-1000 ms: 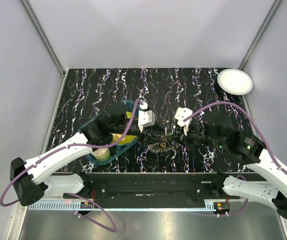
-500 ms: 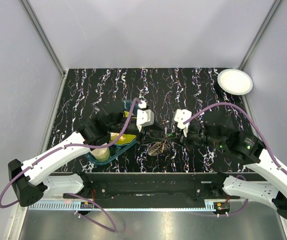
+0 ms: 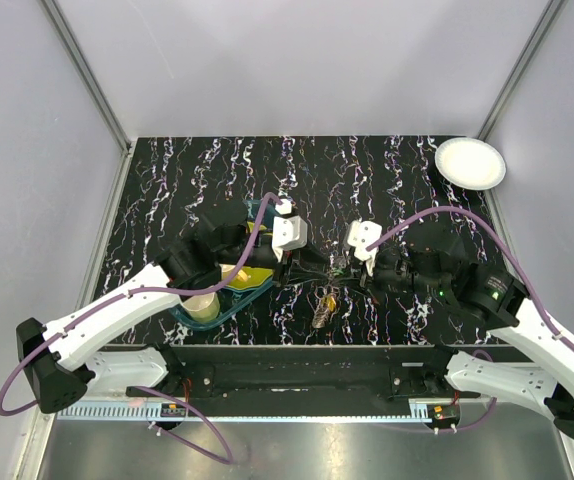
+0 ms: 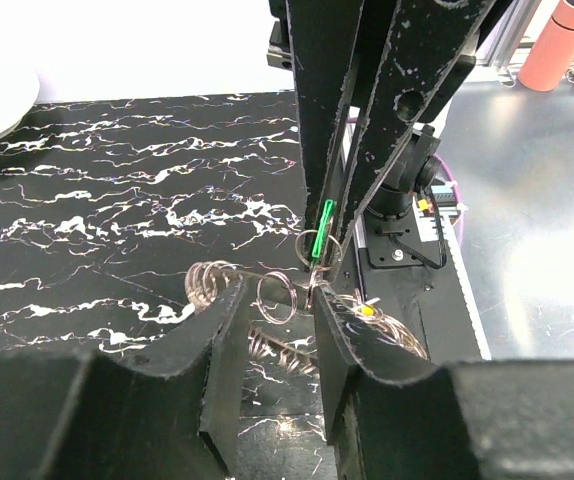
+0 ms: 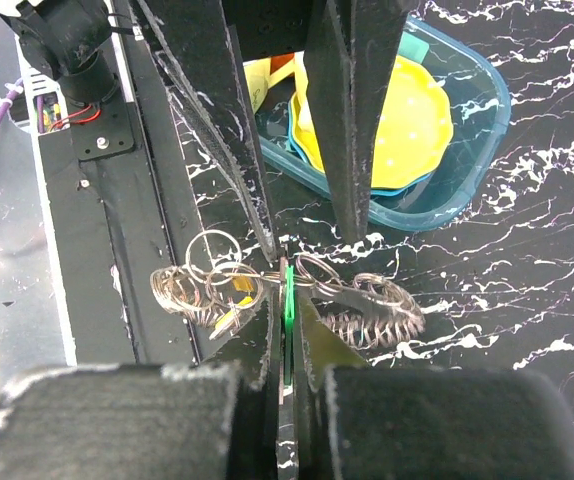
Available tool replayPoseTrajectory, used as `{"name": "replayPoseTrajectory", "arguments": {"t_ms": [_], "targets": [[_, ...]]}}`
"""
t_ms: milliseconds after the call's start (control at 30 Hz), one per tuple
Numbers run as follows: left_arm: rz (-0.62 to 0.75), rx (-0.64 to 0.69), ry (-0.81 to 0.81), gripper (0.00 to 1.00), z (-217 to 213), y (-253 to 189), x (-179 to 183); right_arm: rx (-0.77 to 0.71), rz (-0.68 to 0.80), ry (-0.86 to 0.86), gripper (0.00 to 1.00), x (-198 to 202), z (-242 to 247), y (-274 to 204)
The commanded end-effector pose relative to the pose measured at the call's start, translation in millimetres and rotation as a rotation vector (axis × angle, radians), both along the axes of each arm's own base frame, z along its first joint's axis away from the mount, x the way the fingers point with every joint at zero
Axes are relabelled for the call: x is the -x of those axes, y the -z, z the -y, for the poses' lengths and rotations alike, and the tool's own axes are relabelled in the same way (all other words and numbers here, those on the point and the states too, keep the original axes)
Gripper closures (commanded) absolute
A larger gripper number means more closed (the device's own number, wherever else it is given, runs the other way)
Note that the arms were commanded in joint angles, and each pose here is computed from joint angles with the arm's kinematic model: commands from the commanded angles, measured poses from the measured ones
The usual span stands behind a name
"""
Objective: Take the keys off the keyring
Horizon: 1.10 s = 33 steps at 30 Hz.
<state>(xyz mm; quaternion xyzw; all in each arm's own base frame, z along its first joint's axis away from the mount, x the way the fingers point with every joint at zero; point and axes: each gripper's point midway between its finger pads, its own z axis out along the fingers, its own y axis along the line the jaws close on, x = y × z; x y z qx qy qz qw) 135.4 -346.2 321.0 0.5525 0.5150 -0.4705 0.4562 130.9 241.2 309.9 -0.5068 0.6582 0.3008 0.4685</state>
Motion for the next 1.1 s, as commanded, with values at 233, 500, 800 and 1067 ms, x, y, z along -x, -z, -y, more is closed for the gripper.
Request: {"name": "replayPoseTrajectory", "arguments": {"t_ms": [233, 500, 800, 1067], "targets": [[-0.019, 0.024, 0.054, 0.71, 3.1, -8.0, 9.5, -0.108, 0.077, -0.007, 1.00, -3.3, -6.7, -29.2], [-0.067, 0.003, 0.067, 0.76, 8.1, -3.2, 9.6, -0.109, 0.075, -0.002, 1.00, -4.5, -7.2, -29.0], [-0.066, 0.008, 0.059, 1.00, 8.7, -6.6, 8.1, -0.095, 0.067, 0.009, 1.00, -7.3, -8.0, -22.0], [-0.062, 0.010, -0.040, 1.00, 2.9, -2.5, -3.2, -0.114, 0.060, 0.109, 1.00, -15.6, 3.1, -24.9]]}}
